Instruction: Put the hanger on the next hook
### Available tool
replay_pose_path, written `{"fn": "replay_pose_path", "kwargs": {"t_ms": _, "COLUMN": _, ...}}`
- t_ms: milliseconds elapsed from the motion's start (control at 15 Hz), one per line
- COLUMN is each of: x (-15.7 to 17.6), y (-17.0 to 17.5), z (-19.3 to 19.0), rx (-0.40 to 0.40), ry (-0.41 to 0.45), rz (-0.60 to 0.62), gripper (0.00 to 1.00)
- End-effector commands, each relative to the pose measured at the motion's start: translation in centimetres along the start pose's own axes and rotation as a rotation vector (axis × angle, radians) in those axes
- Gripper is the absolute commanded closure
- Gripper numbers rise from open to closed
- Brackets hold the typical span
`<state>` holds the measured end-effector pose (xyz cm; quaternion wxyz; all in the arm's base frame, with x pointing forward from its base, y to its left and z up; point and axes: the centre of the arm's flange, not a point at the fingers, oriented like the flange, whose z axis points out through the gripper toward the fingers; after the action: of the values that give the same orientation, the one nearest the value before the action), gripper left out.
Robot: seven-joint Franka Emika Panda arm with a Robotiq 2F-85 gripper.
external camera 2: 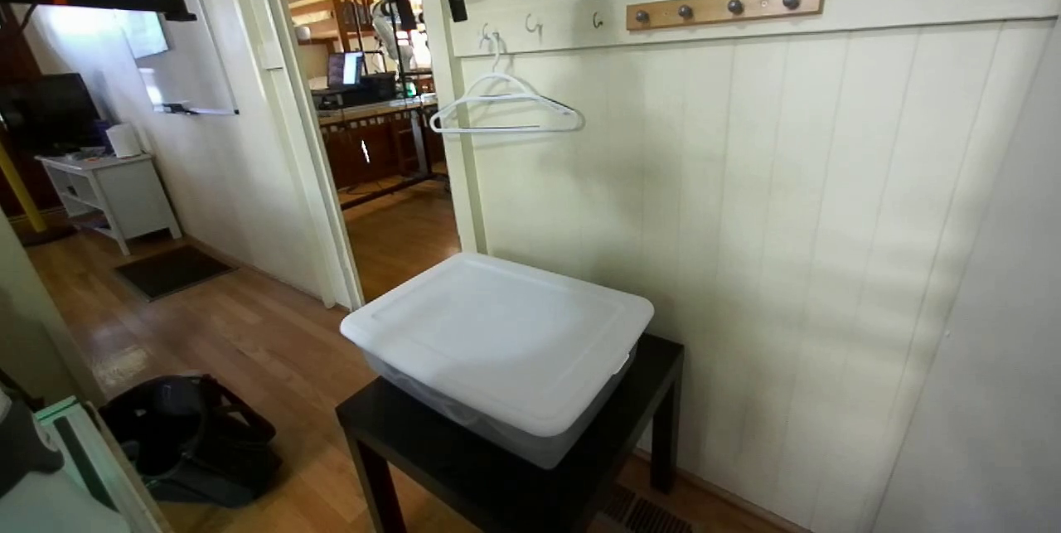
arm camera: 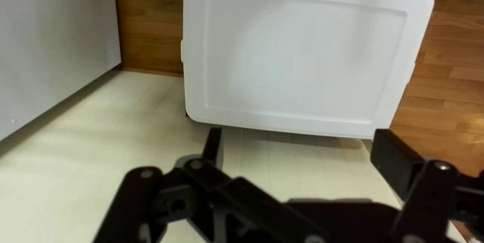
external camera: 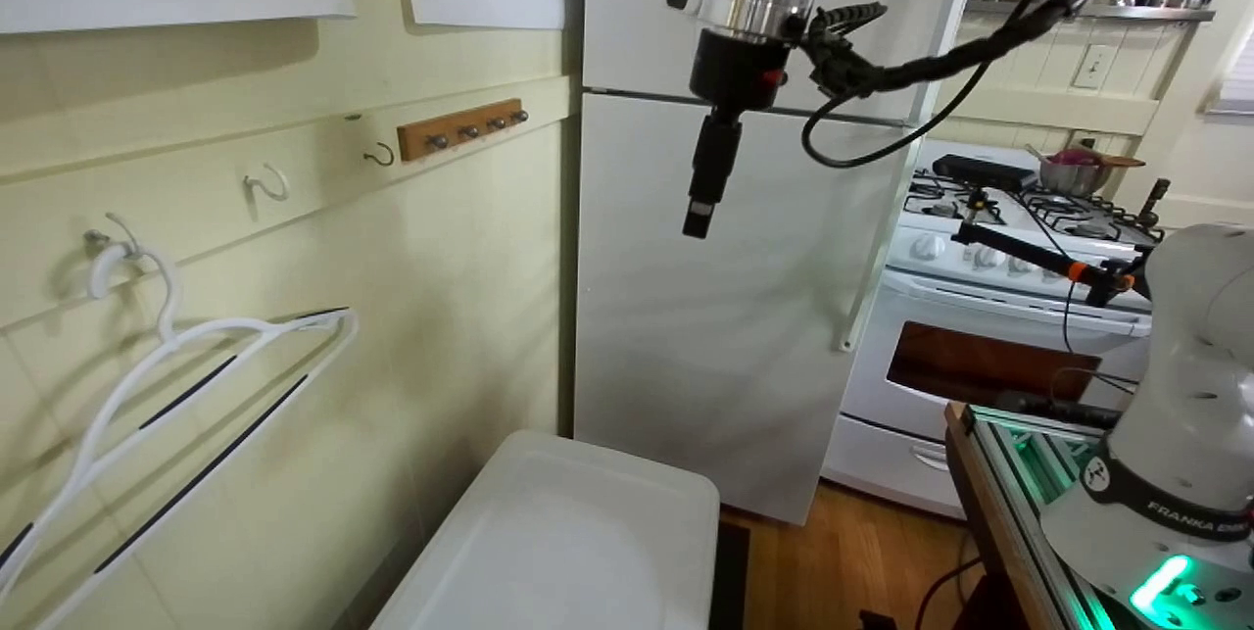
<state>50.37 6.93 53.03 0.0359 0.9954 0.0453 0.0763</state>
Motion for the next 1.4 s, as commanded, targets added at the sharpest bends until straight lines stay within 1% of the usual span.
{"fn": "replay_pose_path", "kwargs": {"t_ms": 0, "x": 4.8, "y": -4.1, "z": 1.5, "rx": -0.094, "ry": 0.085, "rz": -0.094, "gripper": 0.00}}
{"fn": "replay_pose_path", "kwargs": {"t_ms": 133, "x": 6.5, "y": -6.3, "z": 2.4, "rx": -0.098, "ry": 0.153, "rz": -0.144, "gripper": 0.00}}
{"fn": "replay_pose_path", "kwargs": {"t_ms": 333, "x": 8.1, "y": -8.5, "z": 3.1, "rx": -0.067, "ry": 0.289, "rz": -0.221, "gripper": 0.00}}
{"fn": "replay_pose_path", "kwargs": {"t_ms": 400, "x": 8.5, "y": -9.1, "z": 3.1, "rx": -0.051, "ry": 0.316, "rz": -0.231, "gripper": 0.00}}
{"fn": "replay_pose_path", "kwargs": {"t_ms": 467, "x": 7.1, "y": -8.2, "z": 2.6, "rx": -0.054, "ry": 0.270, "rz": -0.206, "gripper": 0.00}}
{"fn": "replay_pose_path", "kwargs": {"t_ms": 600, "x": 7.7, "y": -8.9, "z": 3.0, "rx": -0.042, "ry": 0.296, "rz": -0.219, "gripper": 0.00}}
{"fn": "replay_pose_path", "kwargs": {"t_ms": 867, "x": 8.1, "y": -9.0, "z": 2.7, "rx": -0.041, "ry": 0.305, "rz": -0.221, "gripper": 0.00}}
{"fn": "replay_pose_path", "kwargs": {"t_ms": 933, "x": 8.4, "y": -8.5, "z": 3.4, "rx": -0.082, "ry": 0.316, "rz": -0.121, "gripper": 0.00}}
{"fn": "replay_pose_path", "kwargs": {"t_ms": 1000, "x": 9.0, "y": -8.9, "z": 4.0, "rx": -0.087, "ry": 0.316, "rz": -0.088, "gripper": 0.00}}
{"fn": "replay_pose_path", "kwargs": {"t_ms": 1067, "x": 9.7, "y": -9.7, "z": 5.0, "rx": -0.060, "ry": 0.316, "rz": -0.096, "gripper": 0.00}}
{"fn": "replay_pose_path", "kwargs": {"t_ms": 1133, "x": 10.7, "y": -10.9, "z": 5.8, "rx": -0.069, "ry": 0.332, "rz": -0.072, "gripper": 0.00}}
{"fn": "replay_pose_path", "kwargs": {"t_ms": 1200, "x": 11.4, "y": -11.7, "z": 6.5, "rx": -0.066, "ry": 0.330, "rz": -0.066, "gripper": 0.00}}
{"fn": "replay_pose_path", "kwargs": {"t_ms": 1333, "x": 12.9, "y": -14.2, "z": 7.8, "rx": -0.084, "ry": 0.364, "rz": -0.032, "gripper": 0.00}}
